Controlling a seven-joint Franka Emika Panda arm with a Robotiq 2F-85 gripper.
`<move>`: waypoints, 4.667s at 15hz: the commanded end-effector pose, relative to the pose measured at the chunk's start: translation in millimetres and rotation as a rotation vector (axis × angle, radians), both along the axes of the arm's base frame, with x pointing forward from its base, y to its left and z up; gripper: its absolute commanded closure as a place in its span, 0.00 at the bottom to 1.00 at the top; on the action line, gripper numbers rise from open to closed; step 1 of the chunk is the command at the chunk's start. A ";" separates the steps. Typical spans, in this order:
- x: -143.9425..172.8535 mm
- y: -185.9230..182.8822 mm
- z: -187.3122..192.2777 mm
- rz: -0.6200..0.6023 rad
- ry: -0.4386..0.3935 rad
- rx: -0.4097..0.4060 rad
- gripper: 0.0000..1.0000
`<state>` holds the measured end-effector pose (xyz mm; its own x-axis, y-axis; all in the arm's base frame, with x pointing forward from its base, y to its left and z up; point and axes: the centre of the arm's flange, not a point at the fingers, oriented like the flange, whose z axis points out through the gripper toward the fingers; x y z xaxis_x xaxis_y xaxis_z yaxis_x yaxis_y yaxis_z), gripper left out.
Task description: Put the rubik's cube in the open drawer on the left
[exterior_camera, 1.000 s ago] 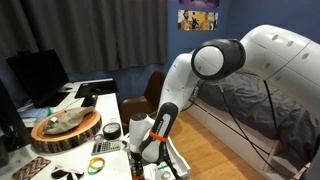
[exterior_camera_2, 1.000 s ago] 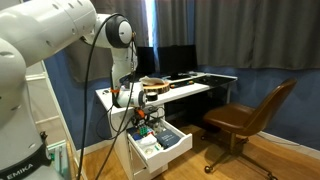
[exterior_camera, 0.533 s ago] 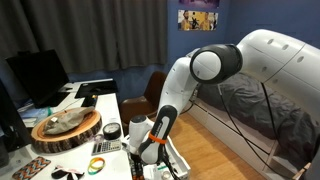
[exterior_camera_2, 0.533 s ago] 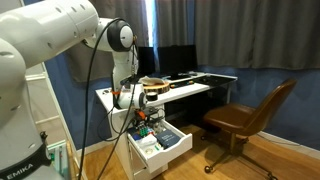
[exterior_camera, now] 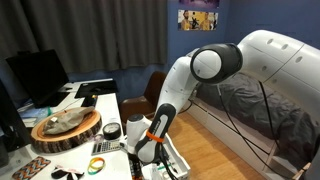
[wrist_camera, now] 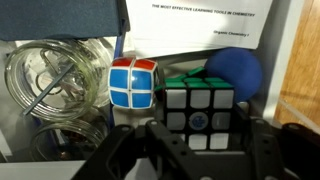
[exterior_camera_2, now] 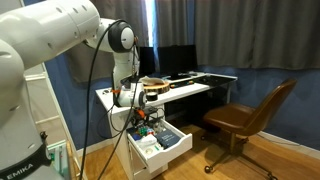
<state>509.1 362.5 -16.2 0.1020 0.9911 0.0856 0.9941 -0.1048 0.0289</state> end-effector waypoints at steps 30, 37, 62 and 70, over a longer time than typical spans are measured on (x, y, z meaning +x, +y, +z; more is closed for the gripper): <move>10.6 9.3 -41.6 -0.023 0.070 -0.124 0.63; 10.9 8.0 -42.7 -0.015 0.065 -0.155 0.13; -35.4 -83.9 80.0 -0.120 -0.059 0.193 0.00; -102.9 -106.2 149.2 -0.496 -0.105 0.342 0.00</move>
